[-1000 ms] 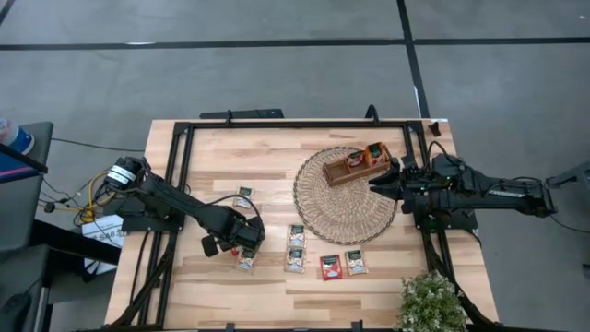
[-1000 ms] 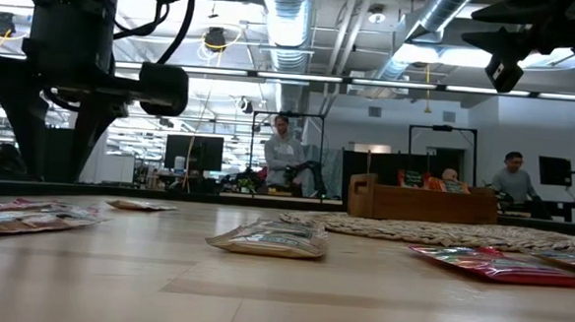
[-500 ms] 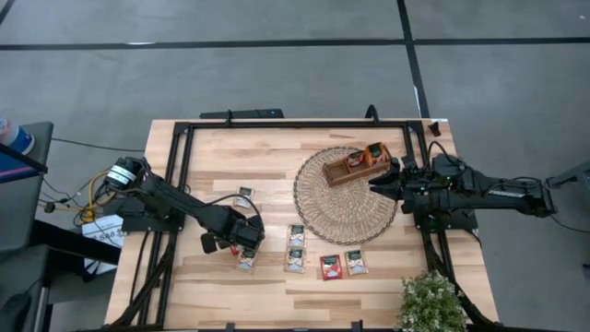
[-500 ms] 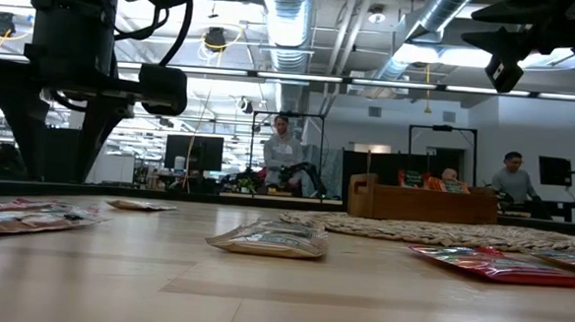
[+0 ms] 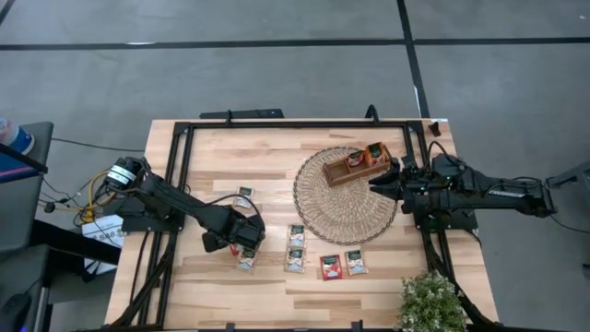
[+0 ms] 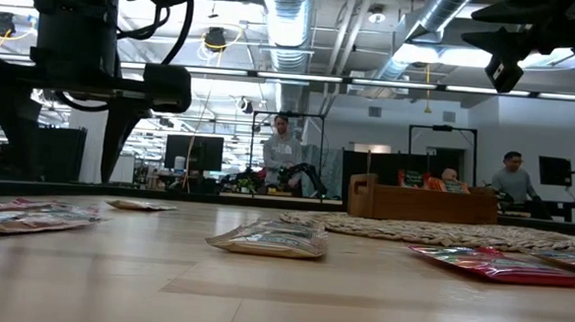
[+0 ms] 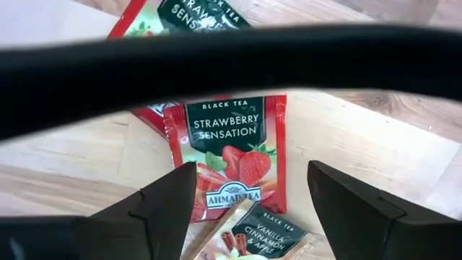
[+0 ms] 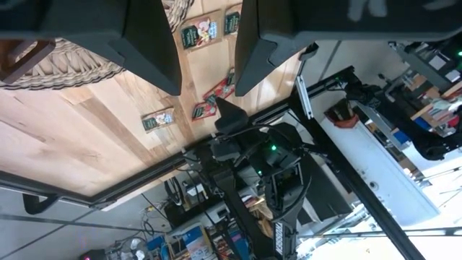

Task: Pick & Place Tea
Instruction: Put the red tea pack into the middle compartment of the brown organizer

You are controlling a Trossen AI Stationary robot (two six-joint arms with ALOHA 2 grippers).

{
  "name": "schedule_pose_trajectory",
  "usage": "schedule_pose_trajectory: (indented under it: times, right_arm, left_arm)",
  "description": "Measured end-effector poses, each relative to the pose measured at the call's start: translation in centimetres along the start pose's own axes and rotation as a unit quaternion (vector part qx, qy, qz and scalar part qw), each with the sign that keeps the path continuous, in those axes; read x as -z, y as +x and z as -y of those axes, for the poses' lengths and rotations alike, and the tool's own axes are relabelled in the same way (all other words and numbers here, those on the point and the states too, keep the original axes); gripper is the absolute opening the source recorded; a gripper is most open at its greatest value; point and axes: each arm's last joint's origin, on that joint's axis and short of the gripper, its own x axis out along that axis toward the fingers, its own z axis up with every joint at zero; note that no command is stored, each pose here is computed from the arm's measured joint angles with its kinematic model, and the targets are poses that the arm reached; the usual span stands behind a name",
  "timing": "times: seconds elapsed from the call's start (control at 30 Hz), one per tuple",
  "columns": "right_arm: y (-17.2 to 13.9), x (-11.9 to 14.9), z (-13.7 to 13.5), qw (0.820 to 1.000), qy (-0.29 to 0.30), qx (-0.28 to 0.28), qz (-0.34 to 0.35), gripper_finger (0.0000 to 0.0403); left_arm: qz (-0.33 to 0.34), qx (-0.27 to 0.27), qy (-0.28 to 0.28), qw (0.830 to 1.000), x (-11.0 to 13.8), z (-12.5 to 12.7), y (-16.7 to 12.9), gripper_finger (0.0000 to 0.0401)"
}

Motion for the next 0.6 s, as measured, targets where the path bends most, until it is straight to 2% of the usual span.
schedule_pose_trajectory:
  times: [0.3,0.6]
  right_arm:
    - [0.0,0.0,0.0,1.000,0.000,0.000,0.000,0.0123]
    - [0.0,0.0,0.0,1.000,0.000,0.000,-0.001,0.0123]
  left_arm:
    - [0.011,-0.010,-0.029,0.999,-0.1,-0.1,0.2,0.0259]
    - [0.013,-0.057,-0.039,0.998,0.7,0.2,3.0,0.0259]
